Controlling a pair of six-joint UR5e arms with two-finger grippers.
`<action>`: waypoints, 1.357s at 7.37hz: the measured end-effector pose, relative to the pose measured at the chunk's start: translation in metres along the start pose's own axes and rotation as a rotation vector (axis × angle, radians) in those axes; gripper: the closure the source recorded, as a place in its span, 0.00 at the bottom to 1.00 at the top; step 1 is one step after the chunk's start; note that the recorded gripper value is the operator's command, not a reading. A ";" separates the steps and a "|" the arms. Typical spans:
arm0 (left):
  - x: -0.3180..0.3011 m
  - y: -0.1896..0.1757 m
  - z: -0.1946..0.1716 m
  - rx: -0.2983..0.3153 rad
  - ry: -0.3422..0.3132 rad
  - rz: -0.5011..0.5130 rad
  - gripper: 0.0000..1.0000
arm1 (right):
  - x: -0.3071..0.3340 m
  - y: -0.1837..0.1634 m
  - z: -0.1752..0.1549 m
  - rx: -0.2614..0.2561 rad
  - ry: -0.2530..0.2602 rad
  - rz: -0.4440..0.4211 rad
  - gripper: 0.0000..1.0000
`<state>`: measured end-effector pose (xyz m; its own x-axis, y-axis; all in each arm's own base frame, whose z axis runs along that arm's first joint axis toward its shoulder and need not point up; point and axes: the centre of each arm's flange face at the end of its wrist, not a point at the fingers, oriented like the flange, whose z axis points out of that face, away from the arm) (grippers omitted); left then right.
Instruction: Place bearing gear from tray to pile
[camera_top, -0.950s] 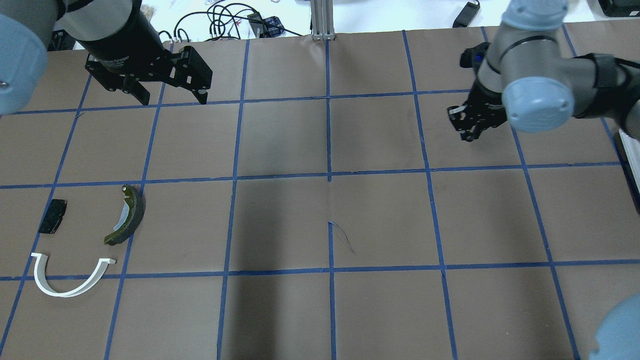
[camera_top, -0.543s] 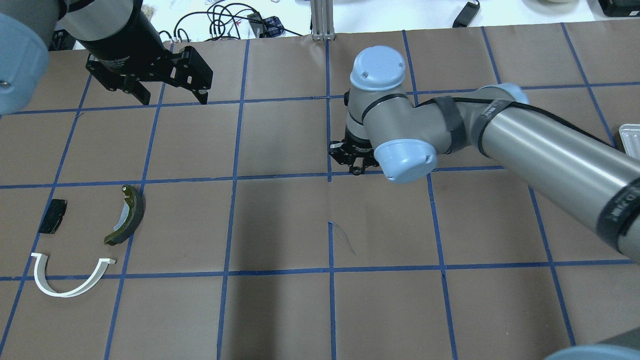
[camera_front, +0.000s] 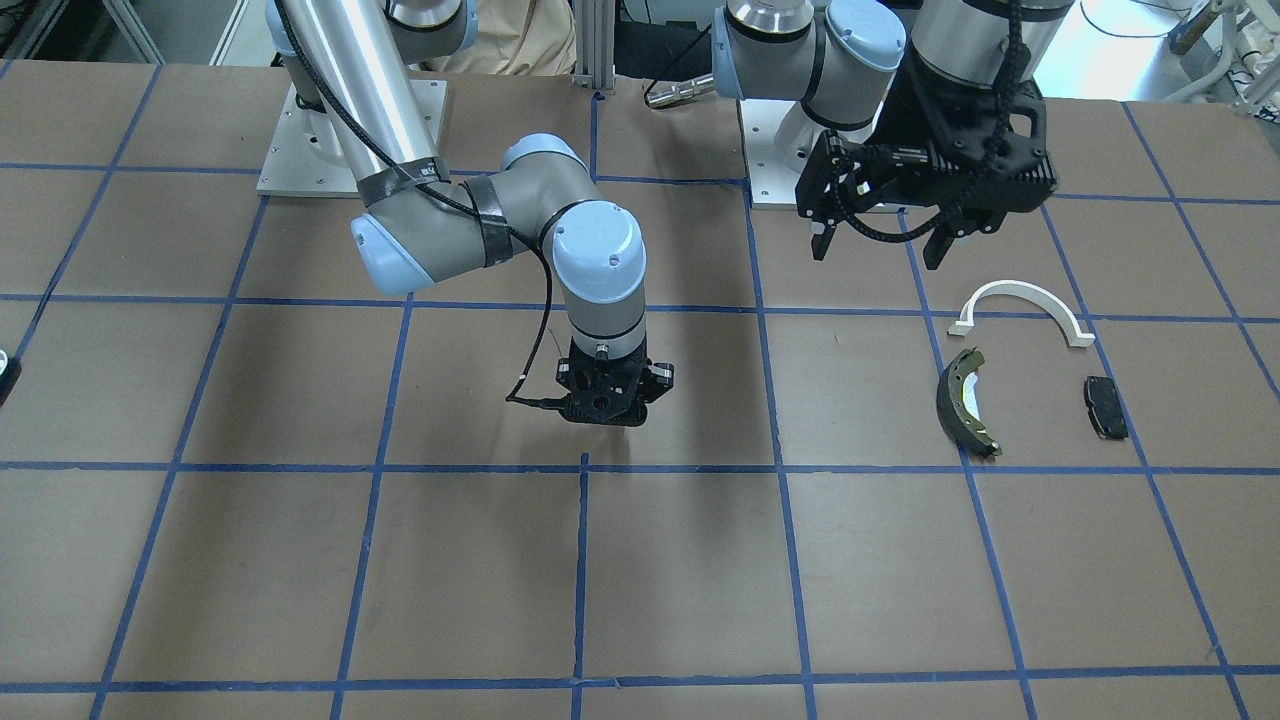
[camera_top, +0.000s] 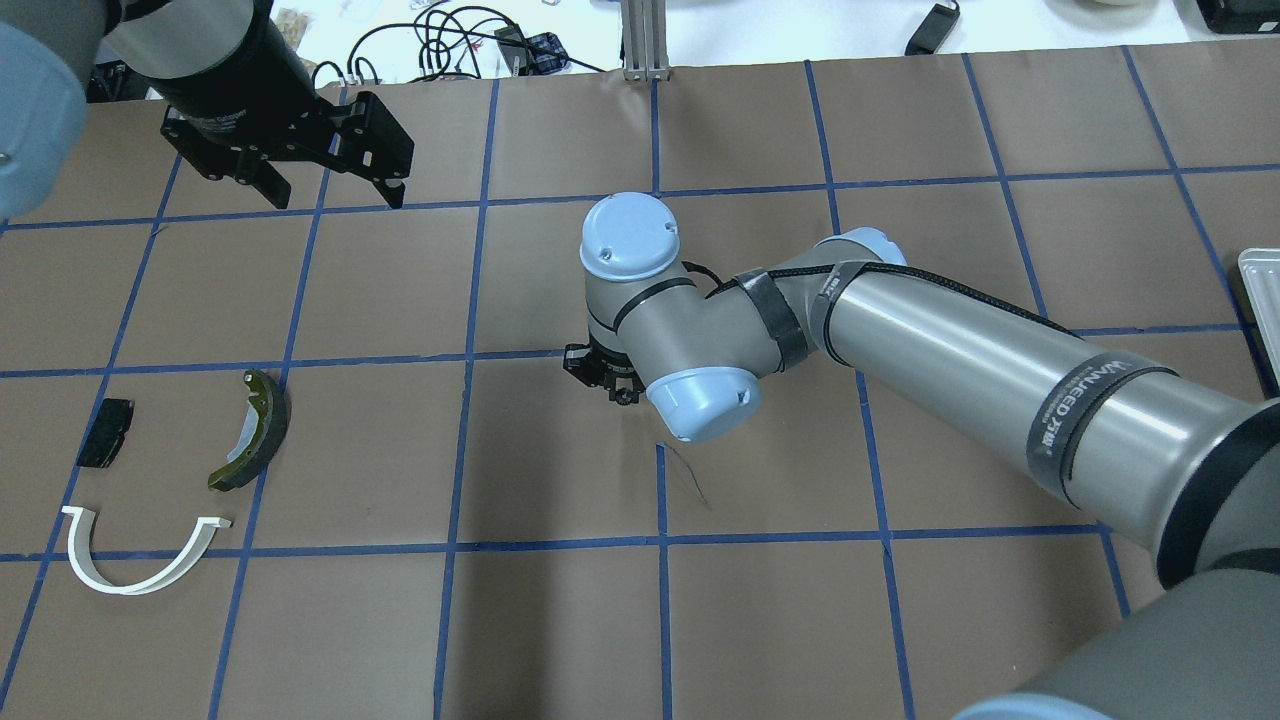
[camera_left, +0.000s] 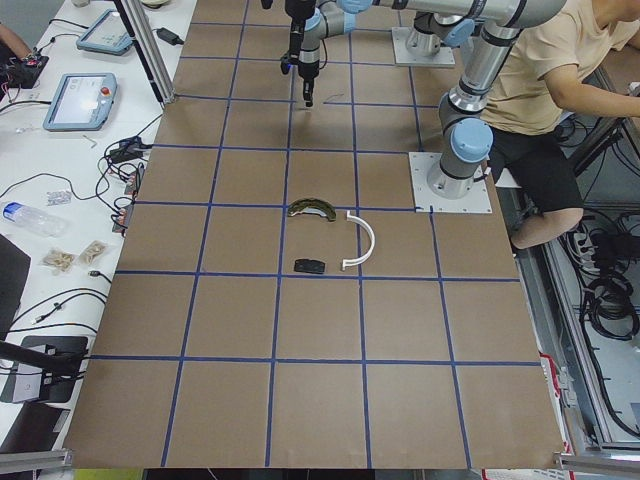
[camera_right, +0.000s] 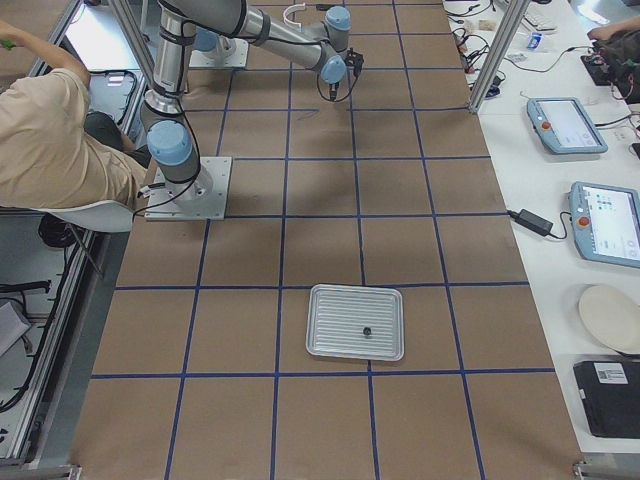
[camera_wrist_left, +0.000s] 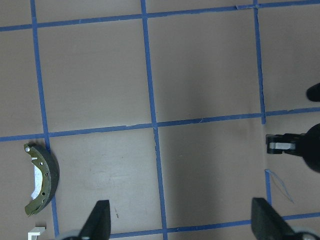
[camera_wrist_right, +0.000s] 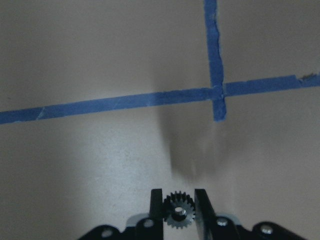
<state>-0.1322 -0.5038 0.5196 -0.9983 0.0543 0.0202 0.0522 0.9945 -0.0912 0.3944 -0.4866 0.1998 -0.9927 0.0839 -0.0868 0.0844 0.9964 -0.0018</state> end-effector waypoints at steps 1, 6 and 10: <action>-0.010 -0.010 0.019 -0.038 0.003 -0.018 0.00 | 0.011 -0.015 -0.012 0.022 -0.002 -0.039 0.00; 0.049 -0.028 0.217 -0.142 -0.005 -0.119 0.00 | 0.321 -0.130 -0.131 -0.013 0.117 -0.112 0.00; 0.189 -0.004 0.305 -0.077 0.005 -0.243 0.00 | 0.642 -0.133 -0.161 0.044 0.198 -0.246 0.00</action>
<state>-0.3289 -0.5246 0.2200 -0.9817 -0.1869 0.0370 -0.1873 0.9823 -0.0072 -0.2679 -0.5636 0.3051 -0.9809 -0.1552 0.1170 -0.1610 0.9860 -0.0422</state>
